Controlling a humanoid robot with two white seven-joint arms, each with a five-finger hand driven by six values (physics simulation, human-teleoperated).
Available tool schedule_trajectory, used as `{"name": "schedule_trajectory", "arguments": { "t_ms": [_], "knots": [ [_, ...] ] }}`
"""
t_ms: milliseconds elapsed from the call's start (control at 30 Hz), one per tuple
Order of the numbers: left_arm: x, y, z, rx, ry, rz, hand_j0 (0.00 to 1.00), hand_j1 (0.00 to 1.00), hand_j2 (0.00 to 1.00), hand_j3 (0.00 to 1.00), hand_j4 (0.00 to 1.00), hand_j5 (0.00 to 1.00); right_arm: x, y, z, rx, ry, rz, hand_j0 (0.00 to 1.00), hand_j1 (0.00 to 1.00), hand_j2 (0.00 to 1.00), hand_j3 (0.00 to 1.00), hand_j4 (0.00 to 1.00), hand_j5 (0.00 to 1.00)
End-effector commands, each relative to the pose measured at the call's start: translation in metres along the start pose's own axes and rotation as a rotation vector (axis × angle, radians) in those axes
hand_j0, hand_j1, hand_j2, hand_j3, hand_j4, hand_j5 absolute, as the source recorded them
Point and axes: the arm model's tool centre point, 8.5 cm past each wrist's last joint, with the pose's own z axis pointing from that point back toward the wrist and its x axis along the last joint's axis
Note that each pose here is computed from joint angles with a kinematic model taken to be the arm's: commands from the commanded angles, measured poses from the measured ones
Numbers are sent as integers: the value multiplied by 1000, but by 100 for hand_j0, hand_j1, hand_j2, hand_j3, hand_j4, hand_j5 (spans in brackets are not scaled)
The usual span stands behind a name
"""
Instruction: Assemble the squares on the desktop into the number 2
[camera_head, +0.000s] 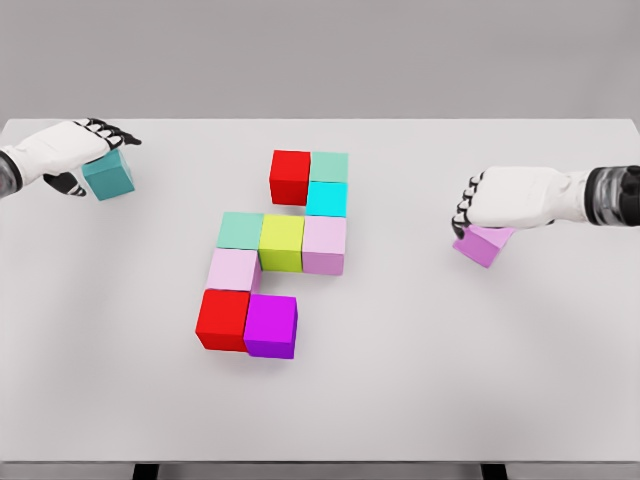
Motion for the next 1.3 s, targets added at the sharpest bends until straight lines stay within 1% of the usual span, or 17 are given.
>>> {"name": "schedule_trajectory", "arguments": {
  "t_ms": [0, 33, 67, 100, 167, 233, 267, 333, 433, 467, 633, 667, 767, 833, 900, 1033, 1267],
  "knots": [
    [-1, 0, 0, 4, 3, 7, 100, 100, 100, 100, 100, 100, -3, 1, 5, 4, 13, -5, 64, 64, 64, 64, 64, 64],
    [-1, 0, 0, 4, 3, 7, 100, 100, 100, 100, 100, 100, -3, 1, 6, 3, 13, -2, 71, 71, 71, 71, 71, 71],
    [1, -1, -2, 2, -1, 8, 100, 100, 100, 100, 100, 100, -7, -3, 10, -16, 23, -9, 94, 94, 94, 94, 94, 94],
    [1, -2, -2, -1, 2, 11, 100, 100, 100, 100, 100, 100, -9, -5, 13, -27, 29, -17, 100, 100, 100, 100, 100, 100],
    [2, -2, -4, -1, 0, 13, 100, 100, 100, 100, 100, 100, -12, -4, 18, -42, 28, -46, 100, 100, 100, 100, 100, 100],
    [2, -3, -4, -1, 0, 14, 100, 100, 100, 100, 100, 100, -14, -3, 19, -62, 14, -90, 100, 100, 100, 100, 100, 100],
    [1, -4, -3, -4, 3, 16, 100, 100, 100, 100, 100, 100, -22, 6, 21, -61, 25, -143, 100, 100, 100, 100, 100, 100],
    [4, -3, -7, -2, -2, 19, 100, 100, 100, 100, 100, 100, -29, 16, 20, -47, 42, -176, 100, 100, 100, 100, 100, 100],
    [4, -4, -7, -5, -2, 20, 100, 100, 100, 100, 100, 100, -29, 32, 10, -27, 35, -220, 100, 100, 100, 100, 100, 100],
    [5, -5, -7, -19, -3, 21, 100, 100, 100, 100, 100, 100, -29, 39, 5, -17, 32, -240, 100, 100, 100, 100, 100, 100],
    [7, -3, -11, -32, -6, -1, 100, 100, 100, 100, 100, 100, -34, 56, -11, 8, 44, -292, 100, 100, 100, 100, 100, 100],
    [7, -2, -11, -32, -7, -4, 97, 97, 97, 97, 97, 97, -34, 59, -13, 12, 46, -300, 99, 99, 99, 99, 99, 99],
    [7, -3, -11, -35, -7, -5, 89, 89, 89, 89, 89, 89, -35, 59, -14, 13, 46, -303, 99, 99, 99, 99, 99, 99],
    [7, -3, -11, -43, -6, -11, 79, 79, 79, 79, 79, 79, -34, 59, -21, 14, 43, -300, 99, 99, 99, 99, 99, 99],
    [6, -1, -11, -46, -4, -18, 76, 76, 76, 76, 76, 76, -33, 56, -22, 8, 42, -295, 99, 99, 99, 99, 99, 99],
    [6, 0, -11, -44, -5, -19, 75, 75, 75, 75, 75, 75, -33, 52, -23, 0, 38, -287, 99, 99, 99, 99, 99, 99],
    [6, 5, -12, -33, -8, -22, 75, 75, 75, 75, 75, 75, -28, 54, -40, 50, 47, -226, 98, 98, 98, 98, 98, 98]
  ]
}}
